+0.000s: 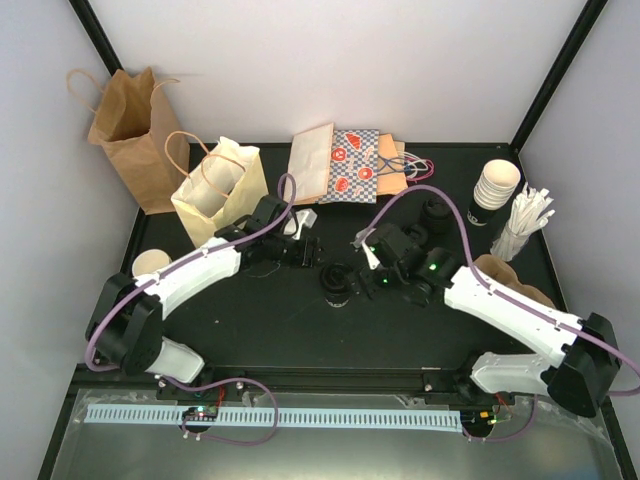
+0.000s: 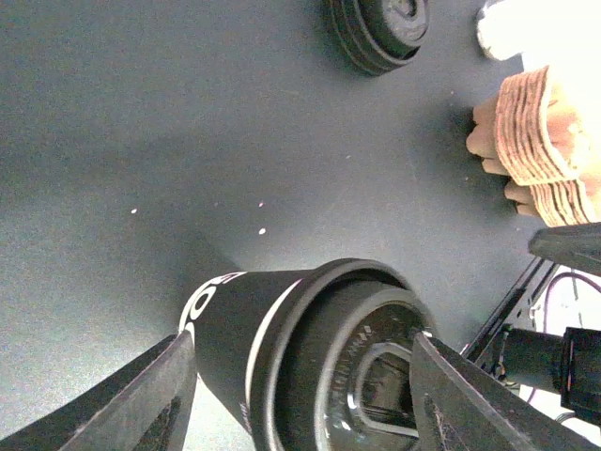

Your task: Pack the takeout coffee

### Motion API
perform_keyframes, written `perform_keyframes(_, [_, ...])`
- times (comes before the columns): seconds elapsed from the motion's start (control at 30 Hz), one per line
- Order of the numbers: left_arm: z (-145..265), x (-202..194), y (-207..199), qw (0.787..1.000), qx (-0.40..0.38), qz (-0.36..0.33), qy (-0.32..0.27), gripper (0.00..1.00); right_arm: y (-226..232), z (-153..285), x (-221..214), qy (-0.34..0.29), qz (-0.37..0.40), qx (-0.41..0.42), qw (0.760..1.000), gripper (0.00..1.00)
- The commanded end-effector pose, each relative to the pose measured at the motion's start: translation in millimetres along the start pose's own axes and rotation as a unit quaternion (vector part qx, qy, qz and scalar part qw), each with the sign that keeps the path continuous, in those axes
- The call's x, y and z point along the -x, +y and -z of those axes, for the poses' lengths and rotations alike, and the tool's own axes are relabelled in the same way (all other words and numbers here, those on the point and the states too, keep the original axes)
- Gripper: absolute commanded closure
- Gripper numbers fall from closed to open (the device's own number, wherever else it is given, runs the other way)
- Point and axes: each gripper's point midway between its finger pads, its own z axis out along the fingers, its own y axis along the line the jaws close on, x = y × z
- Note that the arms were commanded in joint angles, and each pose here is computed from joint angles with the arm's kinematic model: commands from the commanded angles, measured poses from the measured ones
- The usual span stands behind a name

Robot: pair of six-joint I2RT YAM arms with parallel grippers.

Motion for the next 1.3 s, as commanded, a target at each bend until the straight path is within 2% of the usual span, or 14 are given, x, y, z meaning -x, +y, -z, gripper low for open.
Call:
perform_keyframes(0.0, [23, 8, -18, 0.999, 0.017, -0.048, -0.015, 0.33, -13, 13, 16, -0.052, -0.076, 0.02, 0.996, 0.04])
perform_keyframes(0.1, [27, 4, -28, 0.997, 0.01, -0.07, -0.016, 0.19, -29, 17, 14, -0.067, -0.121, 0.026, 0.99, 0.06])
perform_keyframes(0.2, [31, -3, -45, 0.992, 0.003, -0.124, -0.022, 0.03, -40, 16, 10, -0.07, -0.158, 0.045, 0.984, 0.07])
perform_keyframes(0.37, [43, -9, -72, 0.965, 0.023, -0.255, -0.058, 0.01, -40, 9, 2, -0.06, -0.194, 0.095, 0.975, 0.11])
perform_keyframes(0.5, [38, -30, -91, 0.926, 0.004, -0.376, -0.027, 0.01, -40, 4, -1, -0.06, -0.208, 0.114, 0.97, 0.12])
perform_keyframes(0.57, [35, -31, -91, 0.913, 0.022, -0.406, -0.02, 0.01, -37, 2, -2, -0.059, -0.21, 0.123, 0.968, 0.12])
perform_keyframes(0.63, [30, -26, -87, 0.911, 0.043, -0.41, -0.008, 0.01, -35, -1, -5, -0.055, -0.215, 0.131, 0.966, 0.13])
perform_keyframes(0.73, [23, -25, -79, 0.907, 0.068, -0.415, 0.033, 0.01, -32, -6, -9, -0.05, -0.227, 0.144, 0.962, 0.19])
perform_keyframes(0.87, [7, -23, -62, 0.904, 0.109, -0.405, 0.086, 0.01, -28, -14, -11, -0.041, -0.241, 0.162, 0.956, 0.34])
perform_keyframes(1.0, [-7, -22, -55, 0.901, 0.122, -0.401, 0.11, 0.01, -26, -21, -11, -0.035, -0.252, 0.179, 0.951, 0.46])
perform_keyframes(1.27, [-16, -27, -52, 0.903, 0.114, -0.393, 0.131, 0.01, -19, -33, -12, -0.024, -0.266, 0.217, 0.939, 0.6])
